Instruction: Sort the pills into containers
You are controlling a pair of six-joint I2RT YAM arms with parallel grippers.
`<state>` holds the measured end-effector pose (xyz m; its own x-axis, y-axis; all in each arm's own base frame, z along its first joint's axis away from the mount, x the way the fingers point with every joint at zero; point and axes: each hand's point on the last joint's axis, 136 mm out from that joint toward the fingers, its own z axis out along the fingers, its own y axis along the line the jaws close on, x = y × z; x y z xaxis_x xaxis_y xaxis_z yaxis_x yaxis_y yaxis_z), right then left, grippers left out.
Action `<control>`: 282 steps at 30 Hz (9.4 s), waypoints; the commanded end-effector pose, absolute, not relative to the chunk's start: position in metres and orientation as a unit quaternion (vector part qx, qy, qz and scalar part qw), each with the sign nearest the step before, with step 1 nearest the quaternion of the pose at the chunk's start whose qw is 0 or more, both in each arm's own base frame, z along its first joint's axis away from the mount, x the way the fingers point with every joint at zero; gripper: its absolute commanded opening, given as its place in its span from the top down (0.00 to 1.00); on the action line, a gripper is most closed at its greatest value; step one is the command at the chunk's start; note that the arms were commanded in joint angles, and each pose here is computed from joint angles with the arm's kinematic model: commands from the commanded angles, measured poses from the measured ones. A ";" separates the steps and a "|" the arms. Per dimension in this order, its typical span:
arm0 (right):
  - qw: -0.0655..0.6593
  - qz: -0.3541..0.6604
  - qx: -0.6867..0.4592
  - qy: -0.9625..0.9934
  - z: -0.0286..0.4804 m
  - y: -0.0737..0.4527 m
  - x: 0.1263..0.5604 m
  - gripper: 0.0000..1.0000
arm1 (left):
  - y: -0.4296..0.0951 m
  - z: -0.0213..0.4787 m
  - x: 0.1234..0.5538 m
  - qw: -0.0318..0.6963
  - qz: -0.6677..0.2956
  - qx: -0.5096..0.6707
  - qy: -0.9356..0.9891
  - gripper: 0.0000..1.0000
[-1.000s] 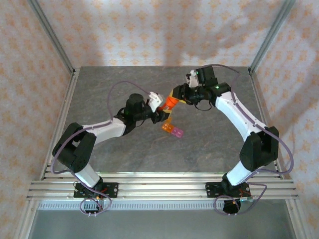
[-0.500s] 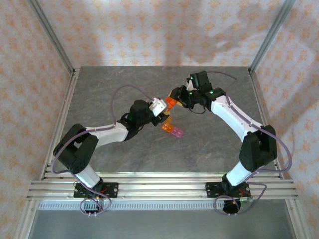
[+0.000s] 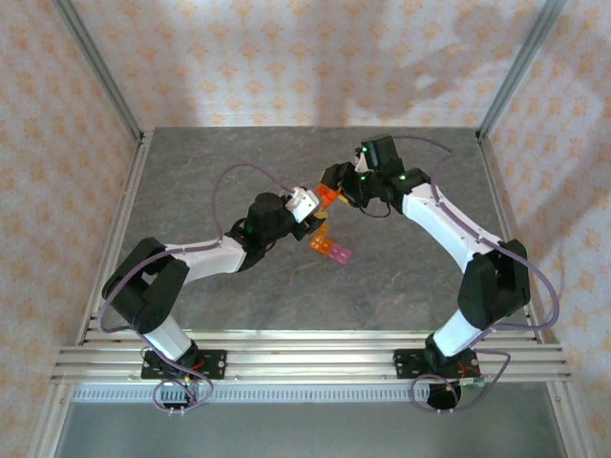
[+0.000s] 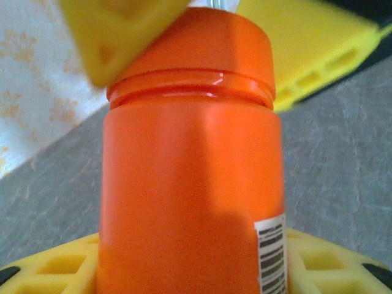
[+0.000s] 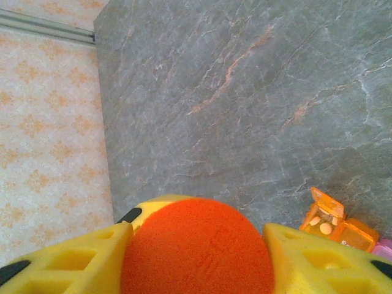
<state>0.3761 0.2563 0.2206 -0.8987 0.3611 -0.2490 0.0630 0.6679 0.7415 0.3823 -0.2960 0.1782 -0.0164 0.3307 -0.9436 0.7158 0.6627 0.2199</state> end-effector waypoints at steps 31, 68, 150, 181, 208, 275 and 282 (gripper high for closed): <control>0.326 0.395 0.060 0.857 0.330 0.191 0.401 0.12 | -0.299 0.262 0.367 0.660 -0.278 0.360 0.598 1.00; 0.251 0.467 -0.245 0.812 0.333 0.250 0.335 0.30 | -0.309 0.284 0.356 0.578 -0.445 0.364 0.579 1.00; 0.273 0.378 -0.264 0.845 0.335 0.239 0.331 0.17 | -0.311 0.262 0.355 0.564 -0.400 0.392 0.607 1.00; 0.193 0.404 -0.249 0.859 0.284 0.246 0.338 0.63 | -0.312 0.267 0.354 0.561 -0.410 0.394 0.601 1.00; 0.176 0.385 0.092 0.901 0.215 0.270 0.353 0.75 | -0.311 0.257 0.373 0.661 -0.221 0.376 0.610 1.00; 0.231 0.474 -0.204 0.825 0.288 0.240 0.333 0.52 | -0.321 0.258 0.357 0.542 -0.420 0.396 0.611 1.00; 0.236 0.474 -0.152 0.835 0.284 0.239 0.344 0.72 | -0.318 0.257 0.361 0.549 -0.409 0.387 0.617 1.00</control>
<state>0.3420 0.2408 0.2799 -0.8326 -0.0859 -0.5472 -0.5147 0.4852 0.7069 0.3535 -0.3182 0.2315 -0.1738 0.0746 -0.9819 0.9245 0.3558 -0.1366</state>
